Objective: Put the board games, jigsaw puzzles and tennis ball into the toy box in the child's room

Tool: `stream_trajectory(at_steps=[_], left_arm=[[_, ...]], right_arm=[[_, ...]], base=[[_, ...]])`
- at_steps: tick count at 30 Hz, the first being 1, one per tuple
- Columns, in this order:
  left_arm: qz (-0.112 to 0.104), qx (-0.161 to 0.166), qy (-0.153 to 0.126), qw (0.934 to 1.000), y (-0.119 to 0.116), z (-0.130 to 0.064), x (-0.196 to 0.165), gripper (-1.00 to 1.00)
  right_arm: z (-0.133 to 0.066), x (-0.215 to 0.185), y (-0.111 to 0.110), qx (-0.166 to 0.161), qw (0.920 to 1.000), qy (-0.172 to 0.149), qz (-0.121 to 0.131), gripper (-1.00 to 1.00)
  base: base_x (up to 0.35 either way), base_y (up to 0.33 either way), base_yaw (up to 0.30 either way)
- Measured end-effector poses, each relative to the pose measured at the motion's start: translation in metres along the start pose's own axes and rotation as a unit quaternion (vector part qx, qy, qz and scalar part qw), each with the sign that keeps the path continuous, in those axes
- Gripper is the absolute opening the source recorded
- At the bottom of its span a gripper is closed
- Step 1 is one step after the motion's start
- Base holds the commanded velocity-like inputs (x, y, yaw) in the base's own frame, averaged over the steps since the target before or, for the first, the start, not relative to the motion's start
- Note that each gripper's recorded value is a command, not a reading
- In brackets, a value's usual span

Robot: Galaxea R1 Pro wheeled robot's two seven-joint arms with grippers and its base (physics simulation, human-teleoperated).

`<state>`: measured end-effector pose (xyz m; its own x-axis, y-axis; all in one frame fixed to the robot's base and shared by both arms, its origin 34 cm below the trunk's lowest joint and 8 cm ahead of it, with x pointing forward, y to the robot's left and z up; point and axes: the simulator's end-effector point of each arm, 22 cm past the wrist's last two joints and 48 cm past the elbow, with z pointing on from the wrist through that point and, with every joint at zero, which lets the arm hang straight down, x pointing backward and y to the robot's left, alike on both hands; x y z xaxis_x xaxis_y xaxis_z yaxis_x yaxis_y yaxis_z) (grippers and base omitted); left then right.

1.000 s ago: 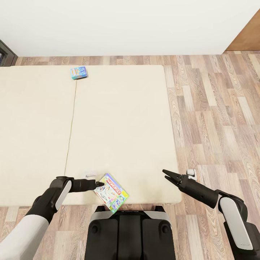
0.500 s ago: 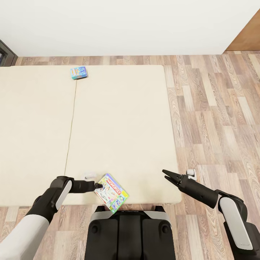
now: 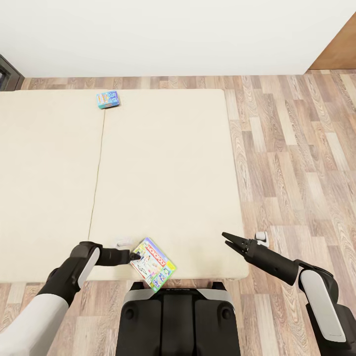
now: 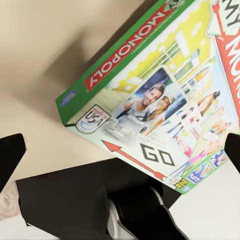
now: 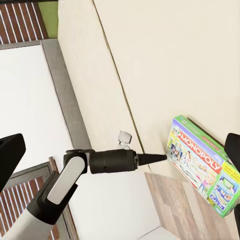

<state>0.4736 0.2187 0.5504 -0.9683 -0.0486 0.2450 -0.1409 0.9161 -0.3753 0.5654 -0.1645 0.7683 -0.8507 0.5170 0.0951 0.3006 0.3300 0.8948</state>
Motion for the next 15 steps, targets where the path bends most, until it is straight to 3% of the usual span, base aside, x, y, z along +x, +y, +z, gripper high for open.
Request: stream_trajectory(at_steps=[15], left_arm=[[0.007,0.002,0.006,1.0000,-0.010,0.006,0.004,1.00]], right_arm=[[0.000,0.000,0.000,0.000,1.0000,0.000,0.000,1.00]], base=[[0.000,0.000,0.000]])
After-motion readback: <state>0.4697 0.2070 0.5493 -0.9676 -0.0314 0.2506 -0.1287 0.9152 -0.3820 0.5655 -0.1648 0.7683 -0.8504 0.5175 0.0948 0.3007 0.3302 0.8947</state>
